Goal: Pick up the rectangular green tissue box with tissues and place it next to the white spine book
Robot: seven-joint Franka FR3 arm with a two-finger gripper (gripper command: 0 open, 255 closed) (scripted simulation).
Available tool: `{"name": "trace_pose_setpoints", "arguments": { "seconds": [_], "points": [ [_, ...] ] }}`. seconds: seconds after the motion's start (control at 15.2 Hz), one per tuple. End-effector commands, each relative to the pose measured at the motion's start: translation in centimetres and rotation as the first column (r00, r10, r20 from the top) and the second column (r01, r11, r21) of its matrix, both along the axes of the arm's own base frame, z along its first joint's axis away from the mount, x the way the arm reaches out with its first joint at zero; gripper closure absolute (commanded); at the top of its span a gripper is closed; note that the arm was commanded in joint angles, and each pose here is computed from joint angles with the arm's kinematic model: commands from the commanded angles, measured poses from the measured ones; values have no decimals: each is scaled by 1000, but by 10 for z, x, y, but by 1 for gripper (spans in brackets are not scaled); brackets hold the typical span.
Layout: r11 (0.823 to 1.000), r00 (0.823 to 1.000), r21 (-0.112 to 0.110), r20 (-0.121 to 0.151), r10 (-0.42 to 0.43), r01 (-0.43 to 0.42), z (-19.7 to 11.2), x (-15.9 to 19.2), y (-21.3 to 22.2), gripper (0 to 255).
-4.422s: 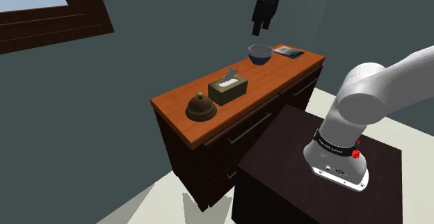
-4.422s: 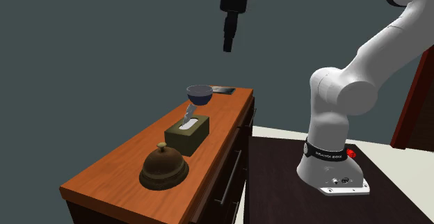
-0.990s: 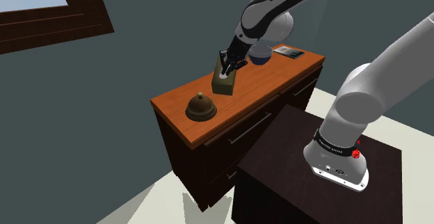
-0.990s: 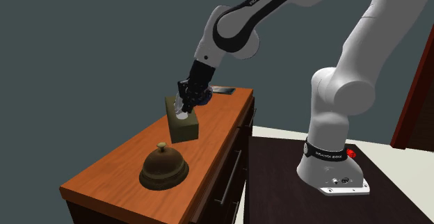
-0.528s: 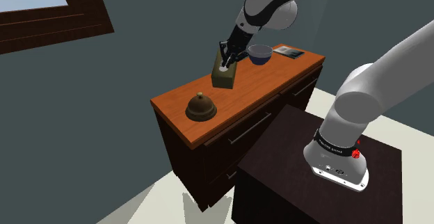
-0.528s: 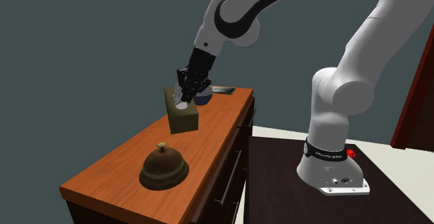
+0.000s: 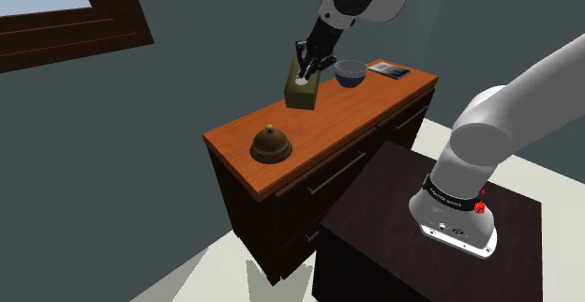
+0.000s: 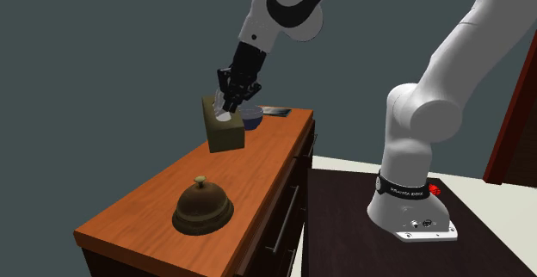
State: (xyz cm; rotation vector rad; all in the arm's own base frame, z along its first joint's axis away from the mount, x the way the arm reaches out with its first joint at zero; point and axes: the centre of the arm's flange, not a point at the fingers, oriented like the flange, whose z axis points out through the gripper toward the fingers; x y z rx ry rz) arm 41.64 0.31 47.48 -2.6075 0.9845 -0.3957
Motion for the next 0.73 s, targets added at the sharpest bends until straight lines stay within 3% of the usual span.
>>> {"name": "trace_pose_setpoints", "arguments": {
  "seconds": [0.0,0.66],
  "points": [
    [1000,1000,0,0,0,0,11,-1,1,255],
    [1000,1000,0,0,0,0,64,-1,1,255]
  ]
}}
